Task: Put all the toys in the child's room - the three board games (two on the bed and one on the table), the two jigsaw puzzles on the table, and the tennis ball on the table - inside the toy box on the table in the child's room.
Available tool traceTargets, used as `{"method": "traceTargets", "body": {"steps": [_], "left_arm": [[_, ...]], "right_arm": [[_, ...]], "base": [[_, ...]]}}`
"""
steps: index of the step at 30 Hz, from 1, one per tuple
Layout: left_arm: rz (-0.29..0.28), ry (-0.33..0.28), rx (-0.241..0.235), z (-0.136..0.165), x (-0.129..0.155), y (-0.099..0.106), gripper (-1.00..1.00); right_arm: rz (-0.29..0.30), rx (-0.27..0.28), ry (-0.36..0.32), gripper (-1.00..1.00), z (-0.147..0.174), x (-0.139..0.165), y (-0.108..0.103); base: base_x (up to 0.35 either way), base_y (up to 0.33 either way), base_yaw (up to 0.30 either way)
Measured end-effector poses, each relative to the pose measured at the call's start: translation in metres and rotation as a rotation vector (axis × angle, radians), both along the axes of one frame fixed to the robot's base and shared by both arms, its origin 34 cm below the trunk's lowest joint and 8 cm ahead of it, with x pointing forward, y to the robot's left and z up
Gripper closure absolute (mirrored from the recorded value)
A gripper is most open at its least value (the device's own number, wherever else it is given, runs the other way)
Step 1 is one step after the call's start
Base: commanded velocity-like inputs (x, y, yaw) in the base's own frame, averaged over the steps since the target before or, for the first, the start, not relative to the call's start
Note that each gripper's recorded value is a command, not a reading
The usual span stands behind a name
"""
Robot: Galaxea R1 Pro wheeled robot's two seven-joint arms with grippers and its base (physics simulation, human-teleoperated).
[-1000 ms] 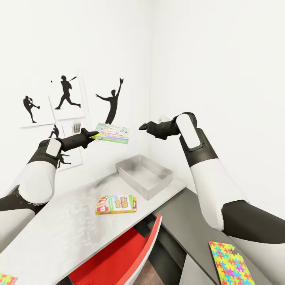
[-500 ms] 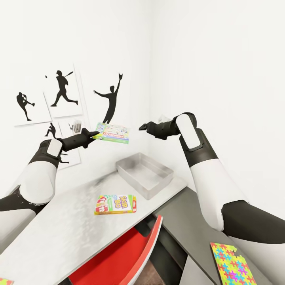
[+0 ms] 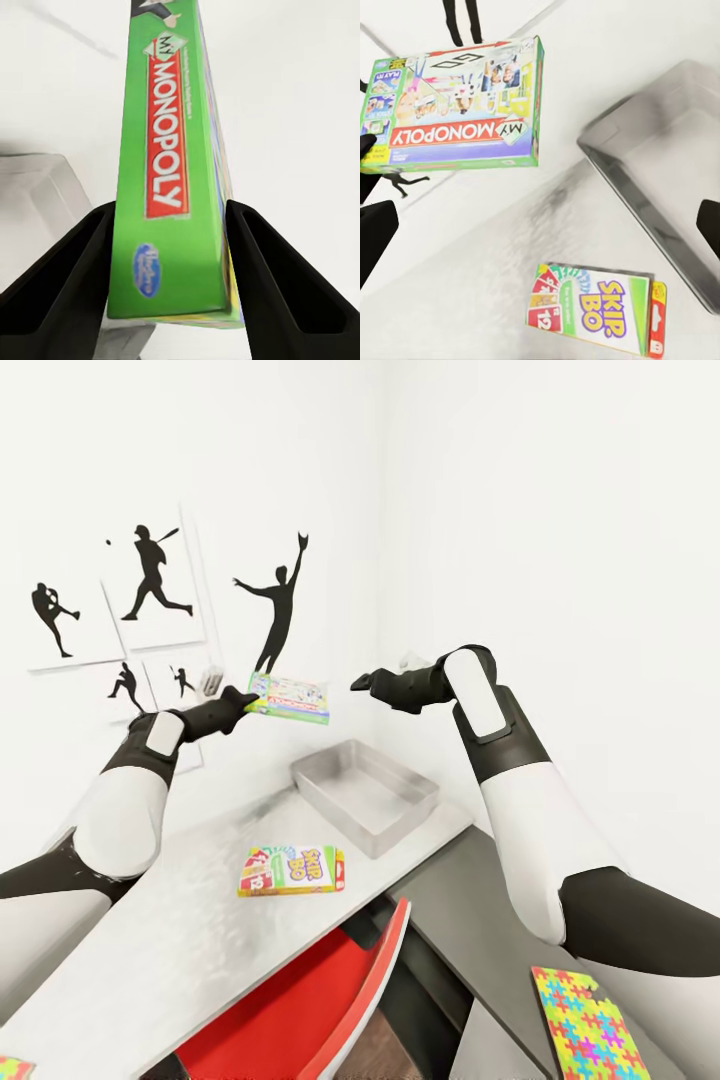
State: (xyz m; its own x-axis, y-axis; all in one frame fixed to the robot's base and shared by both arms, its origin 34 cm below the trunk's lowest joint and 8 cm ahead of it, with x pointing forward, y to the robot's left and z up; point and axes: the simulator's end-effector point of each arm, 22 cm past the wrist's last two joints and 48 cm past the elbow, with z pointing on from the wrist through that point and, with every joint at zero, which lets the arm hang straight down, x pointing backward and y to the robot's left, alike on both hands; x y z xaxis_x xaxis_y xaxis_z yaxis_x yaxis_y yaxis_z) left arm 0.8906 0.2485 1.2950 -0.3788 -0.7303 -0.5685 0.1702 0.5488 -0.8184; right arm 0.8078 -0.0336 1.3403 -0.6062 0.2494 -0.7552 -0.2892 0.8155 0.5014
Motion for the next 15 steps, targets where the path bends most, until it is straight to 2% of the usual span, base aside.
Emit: {"method": "traceTargets", "body": {"steps": [8,15], "left_arm": [[0.061,-0.017,0.021,-0.007,0.011,0.0,1.0],[0.064,0.006,0.015,-0.02,0.016,-0.013,1.0]], "right_arm": [[0.0,-0.002,0.013,-1.0,-0.009,0.004,0.0],[0.0,-0.002,0.021,-1.0,-0.017,0.008,0.0]], "base": [[0.0,0.0,0.0],[0.0,0.0,0.0]]}}
